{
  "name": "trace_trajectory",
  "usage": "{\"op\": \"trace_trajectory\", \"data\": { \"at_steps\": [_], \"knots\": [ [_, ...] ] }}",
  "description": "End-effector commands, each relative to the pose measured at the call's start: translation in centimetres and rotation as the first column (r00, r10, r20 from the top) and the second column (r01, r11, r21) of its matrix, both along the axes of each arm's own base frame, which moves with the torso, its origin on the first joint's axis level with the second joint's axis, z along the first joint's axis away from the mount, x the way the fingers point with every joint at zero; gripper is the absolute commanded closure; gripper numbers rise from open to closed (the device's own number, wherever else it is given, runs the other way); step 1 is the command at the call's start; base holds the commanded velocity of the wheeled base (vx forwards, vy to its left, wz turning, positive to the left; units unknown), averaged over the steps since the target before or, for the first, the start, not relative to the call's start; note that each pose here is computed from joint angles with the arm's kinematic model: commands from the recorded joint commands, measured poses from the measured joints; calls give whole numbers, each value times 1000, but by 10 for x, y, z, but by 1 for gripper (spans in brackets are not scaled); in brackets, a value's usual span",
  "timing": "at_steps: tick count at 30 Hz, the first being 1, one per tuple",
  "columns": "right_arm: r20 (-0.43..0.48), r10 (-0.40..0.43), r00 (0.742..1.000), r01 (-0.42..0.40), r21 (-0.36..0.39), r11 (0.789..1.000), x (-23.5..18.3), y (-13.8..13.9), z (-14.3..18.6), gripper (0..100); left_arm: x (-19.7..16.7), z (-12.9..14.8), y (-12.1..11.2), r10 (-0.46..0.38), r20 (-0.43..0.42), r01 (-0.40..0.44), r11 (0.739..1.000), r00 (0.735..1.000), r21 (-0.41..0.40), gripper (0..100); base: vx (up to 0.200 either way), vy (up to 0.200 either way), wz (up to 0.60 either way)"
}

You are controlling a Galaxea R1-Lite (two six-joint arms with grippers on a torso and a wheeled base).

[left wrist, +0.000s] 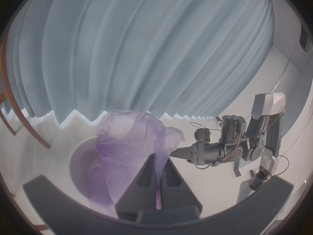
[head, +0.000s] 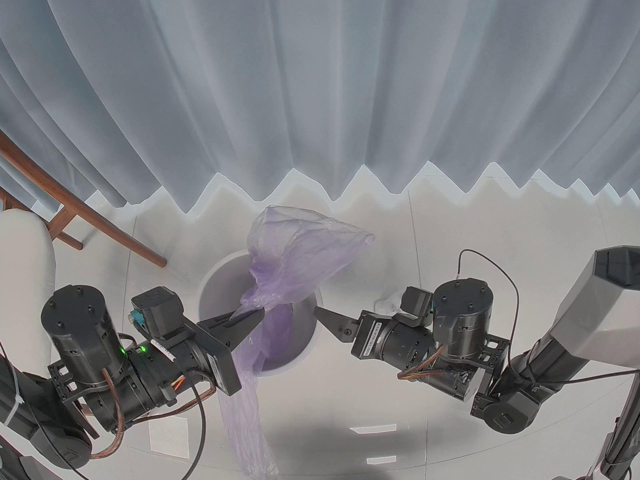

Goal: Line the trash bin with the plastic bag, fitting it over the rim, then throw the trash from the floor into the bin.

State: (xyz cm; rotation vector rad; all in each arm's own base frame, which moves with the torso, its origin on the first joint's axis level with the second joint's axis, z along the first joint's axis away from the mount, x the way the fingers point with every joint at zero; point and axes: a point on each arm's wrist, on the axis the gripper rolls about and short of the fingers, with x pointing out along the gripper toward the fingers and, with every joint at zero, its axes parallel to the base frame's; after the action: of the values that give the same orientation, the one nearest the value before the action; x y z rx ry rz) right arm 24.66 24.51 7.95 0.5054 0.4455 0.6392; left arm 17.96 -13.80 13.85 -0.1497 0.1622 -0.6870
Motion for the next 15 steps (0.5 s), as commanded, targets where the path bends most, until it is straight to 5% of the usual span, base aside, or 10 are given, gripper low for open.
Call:
{"op": "trace_trajectory", "data": {
  "at_steps": [1, 15],
  "knots": [
    [20, -16, 1000, 16, 17, 1000, 4, -2, 7, 0, 0, -2, 2, 6, 0, -6, 1000, 1000, 12, 100, 0, 0, 0],
    [97, -78, 992, 72, 64, 995, 18, -2, 12, 0, -14, -12, 4, -34, -26, 35, 998, 999, 55, 100, 0, 0, 0]
  ]
}}
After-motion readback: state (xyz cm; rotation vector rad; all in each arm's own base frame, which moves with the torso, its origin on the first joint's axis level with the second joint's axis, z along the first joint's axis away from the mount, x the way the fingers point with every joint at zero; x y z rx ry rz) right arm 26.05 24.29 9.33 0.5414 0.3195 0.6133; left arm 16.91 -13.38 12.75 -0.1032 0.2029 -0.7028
